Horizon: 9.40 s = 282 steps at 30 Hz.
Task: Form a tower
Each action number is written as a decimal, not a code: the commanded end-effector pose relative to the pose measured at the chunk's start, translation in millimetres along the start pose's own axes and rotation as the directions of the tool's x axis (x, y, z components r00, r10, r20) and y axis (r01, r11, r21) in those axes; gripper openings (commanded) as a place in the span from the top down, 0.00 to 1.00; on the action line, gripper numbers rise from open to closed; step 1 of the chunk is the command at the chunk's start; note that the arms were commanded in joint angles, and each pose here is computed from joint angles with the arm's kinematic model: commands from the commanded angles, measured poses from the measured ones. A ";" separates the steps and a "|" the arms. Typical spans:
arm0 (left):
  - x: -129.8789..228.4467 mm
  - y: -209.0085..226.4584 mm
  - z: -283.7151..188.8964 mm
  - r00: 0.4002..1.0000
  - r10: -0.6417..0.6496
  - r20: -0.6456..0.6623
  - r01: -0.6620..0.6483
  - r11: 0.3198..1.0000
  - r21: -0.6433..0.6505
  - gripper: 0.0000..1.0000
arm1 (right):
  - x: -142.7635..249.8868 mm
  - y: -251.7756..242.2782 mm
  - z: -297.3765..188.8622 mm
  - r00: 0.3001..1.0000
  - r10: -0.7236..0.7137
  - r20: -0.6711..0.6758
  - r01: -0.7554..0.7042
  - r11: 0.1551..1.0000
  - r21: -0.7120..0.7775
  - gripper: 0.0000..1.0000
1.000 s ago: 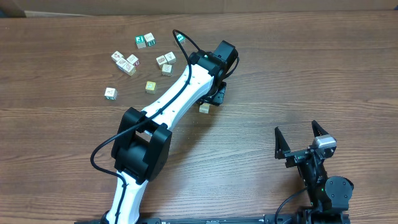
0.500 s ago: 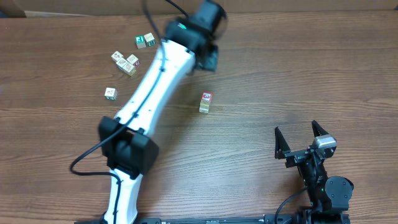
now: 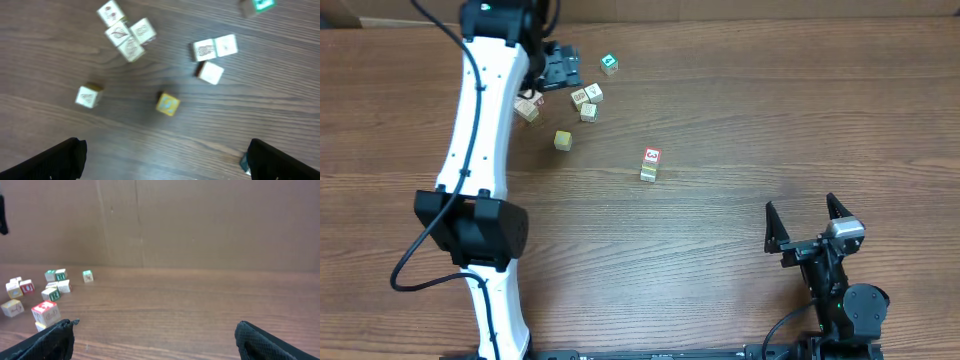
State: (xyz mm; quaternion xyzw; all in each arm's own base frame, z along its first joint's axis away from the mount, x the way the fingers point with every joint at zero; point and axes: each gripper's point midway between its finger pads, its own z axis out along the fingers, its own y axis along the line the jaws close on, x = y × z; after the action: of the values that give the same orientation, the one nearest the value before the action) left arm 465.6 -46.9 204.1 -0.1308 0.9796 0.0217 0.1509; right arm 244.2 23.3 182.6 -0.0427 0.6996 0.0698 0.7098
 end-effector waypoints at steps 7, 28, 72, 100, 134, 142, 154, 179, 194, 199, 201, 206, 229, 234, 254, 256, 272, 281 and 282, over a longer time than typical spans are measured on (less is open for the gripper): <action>-1.9 7.6 -9.1 0.999 -0.033 0.006 0.033 0.999 0.010 0.00 | -11.9 13.6 -0.9 0.998 0.028 0.056 -0.023 0.997 -0.078 0.00; -2.6 7.4 -9.1 0.999 -0.034 0.009 0.034 0.999 0.011 0.00 | -150.1 35.1 -14.1 0.978 0.208 -0.002 -0.206 0.966 -0.156 0.00; -2.6 7.4 -9.1 0.999 -0.034 0.009 0.034 0.999 0.011 0.00 | -91.2 131.9 231.6 0.531 0.378 -0.758 -0.394 0.902 0.174 0.09; -2.6 7.4 -9.1 0.999 -0.034 0.009 0.034 0.999 0.011 0.00 | -9.7 182.6 214.7 0.427 0.339 -0.838 -0.215 0.938 0.271 0.23; -2.6 7.4 -9.1 0.999 -0.034 0.009 0.034 0.999 0.011 0.00 | 143.3 201.2 167.6 0.089 0.356 -0.930 -0.012 0.934 0.356 0.09; -2.6 7.4 -9.1 0.999 -0.034 0.009 0.034 0.999 0.011 0.00 | 147.8 212.9 169.2 0.107 0.336 -0.936 -0.031 0.942 0.334 0.20; -2.6 7.4 -9.1 0.999 -0.033 0.009 0.033 0.999 0.011 0.01 | 154.2 208.3 165.6 0.143 0.309 -0.940 0.045 0.947 0.318 0.23; -2.6 7.4 -9.1 0.999 -0.033 0.009 0.033 0.999 0.011 0.01 | 168.8 205.9 163.2 0.143 0.302 -0.943 0.047 0.949 0.311 0.50; -2.6 7.4 -9.1 0.999 -0.033 0.009 0.033 0.999 0.011 0.00 | 168.6 206.1 164.7 0.141 0.158 -0.977 0.067 0.983 0.168 0.74; -2.6 7.4 -9.1 0.999 -0.034 0.009 0.034 0.999 0.011 0.00 | 168.6 205.9 164.9 0.141 0.153 -0.978 0.068 0.984 0.164 0.76; -2.6 7.4 -9.1 0.999 -0.033 0.009 0.033 0.999 0.011 0.00 | 168.6 205.7 164.8 0.140 0.153 -0.978 0.068 0.984 0.164 0.73; -2.6 7.4 -9.1 0.999 -0.034 0.009 0.034 0.999 0.011 0.00 | 168.4 206.0 165.3 0.142 0.154 -0.978 0.066 0.984 0.164 0.52; -2.6 7.4 -9.1 0.999 -0.034 0.009 0.034 0.999 0.011 0.00 | 151.0 210.7 176.5 0.176 0.178 -0.968 0.043 0.981 0.188 0.48; -2.6 7.4 -9.1 0.999 -0.034 0.009 0.034 0.999 0.011 0.00 | 149.3 209.5 179.6 0.185 0.192 -0.964 0.038 0.979 0.202 0.48; -2.6 7.4 -9.1 0.999 -0.034 0.009 0.034 0.999 0.011 0.00 | 132.6 199.3 182.8 0.214 0.244 -0.946 0.082 0.961 0.266 0.55; -2.6 7.4 -9.1 0.999 -0.033 0.009 0.033 0.999 0.011 0.00 | 133.8 198.9 182.2 0.212 0.244 -0.946 0.084 0.960 0.266 0.56; -2.6 7.4 -9.1 0.999 -0.033 0.009 0.033 0.999 0.011 0.00 | 146.7 199.5 175.7 0.189 0.261 -0.947 0.077 0.957 0.279 0.61; -2.6 7.4 -9.1 0.999 -0.033 0.009 0.033 0.999 0.011 0.00 | 148.5 200.8 172.3 0.180 0.264 -0.948 0.079 0.956 0.281 0.61; -2.6 7.4 -9.1 0.999 -0.034 0.009 0.034 0.999 0.011 0.01 | 148.5 201.1 172.6 0.182 0.264 -0.947 0.078 0.956 0.282 0.61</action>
State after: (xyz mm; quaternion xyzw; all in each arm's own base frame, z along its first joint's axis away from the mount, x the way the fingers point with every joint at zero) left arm 462.4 -38.8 202.9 -0.1393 0.9798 0.0216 0.1419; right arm 387.2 255.5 49.7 0.0572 0.9933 -0.0220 0.0981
